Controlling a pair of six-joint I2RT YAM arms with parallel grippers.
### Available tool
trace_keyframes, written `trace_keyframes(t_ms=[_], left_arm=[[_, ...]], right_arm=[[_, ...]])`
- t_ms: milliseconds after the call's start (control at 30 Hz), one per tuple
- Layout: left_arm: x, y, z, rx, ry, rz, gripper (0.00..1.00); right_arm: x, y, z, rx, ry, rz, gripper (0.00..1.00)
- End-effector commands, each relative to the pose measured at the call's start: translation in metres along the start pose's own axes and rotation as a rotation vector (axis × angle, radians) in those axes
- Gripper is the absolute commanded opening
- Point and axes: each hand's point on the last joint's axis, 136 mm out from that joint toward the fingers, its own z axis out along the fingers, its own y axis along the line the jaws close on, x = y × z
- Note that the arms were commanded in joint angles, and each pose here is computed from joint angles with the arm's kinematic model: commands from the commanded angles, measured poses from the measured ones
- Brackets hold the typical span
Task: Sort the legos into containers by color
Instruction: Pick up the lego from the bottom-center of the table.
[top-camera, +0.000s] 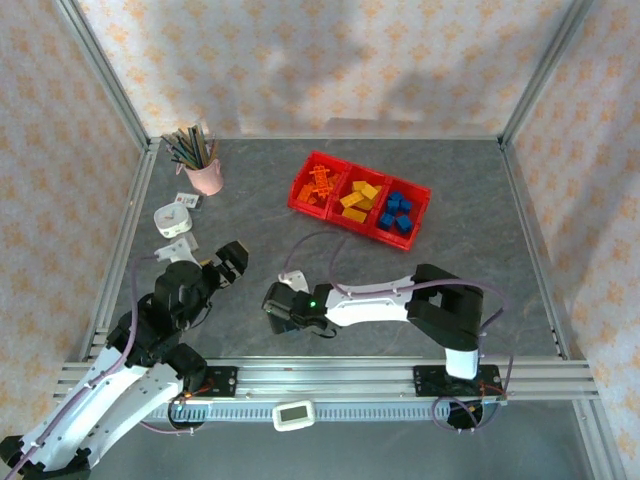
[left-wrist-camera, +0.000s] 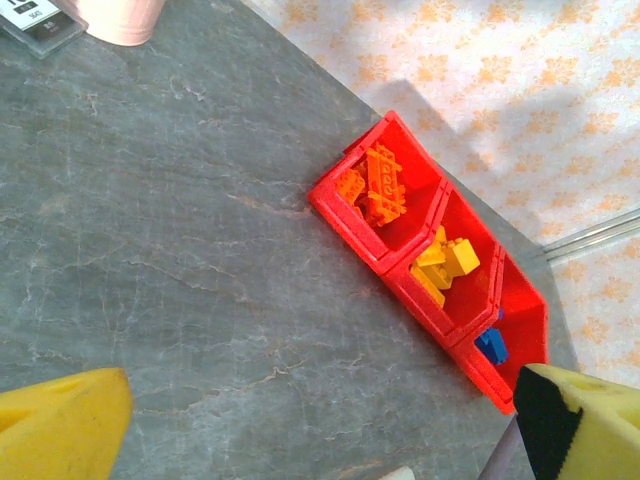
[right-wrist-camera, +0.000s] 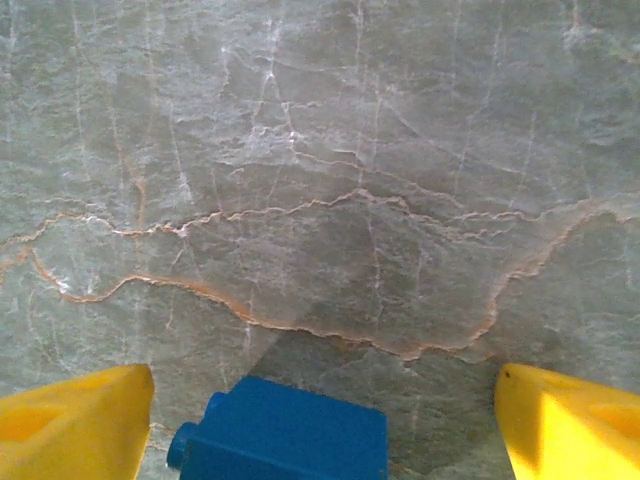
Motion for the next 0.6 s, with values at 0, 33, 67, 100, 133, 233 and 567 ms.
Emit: trace_keyframes(t_ms=[0, 33, 67, 100, 133, 233, 567], left_arm=[[0.001, 0.012, 0.001, -0.045, -0.009, 0.004, 0.99], [0.001, 0.012, 0.001, -0.046, -0.009, 0.006, 0.99], [0.001, 0.012, 0.001, -0.048, -0.010, 0.007, 0.99], [0.001, 0.012, 0.001, -0.047, -0.010, 0.007, 0.99], [0.001, 0.012, 0.002, -0.045, -0.010, 0.006, 0.99], [0.002, 0.011, 0.003, -0.038, -0.006, 0.004, 0.99], [0.002, 0.007, 0.002, -0.023, -0.002, -0.005, 0.99]], right_arm=[[-0.001, -0.007, -0.001, 0.048, -0.005, 0.056, 0.83], [0.000, -0.009, -0.001, 0.056, -0.001, 0.060, 0.81], [0.001, -0.011, -0.002, 0.059, 0.001, 0.062, 0.79], [0.003, -0.013, -0.001, 0.063, 0.006, 0.063, 0.76], [0.004, -0.013, -0.001, 0.064, 0.009, 0.064, 0.73], [0.006, -0.014, -0.001, 0.065, 0.013, 0.063, 0.65], [-0.006, -0.014, -0.008, 0.063, -0.044, 0.055, 0.39]])
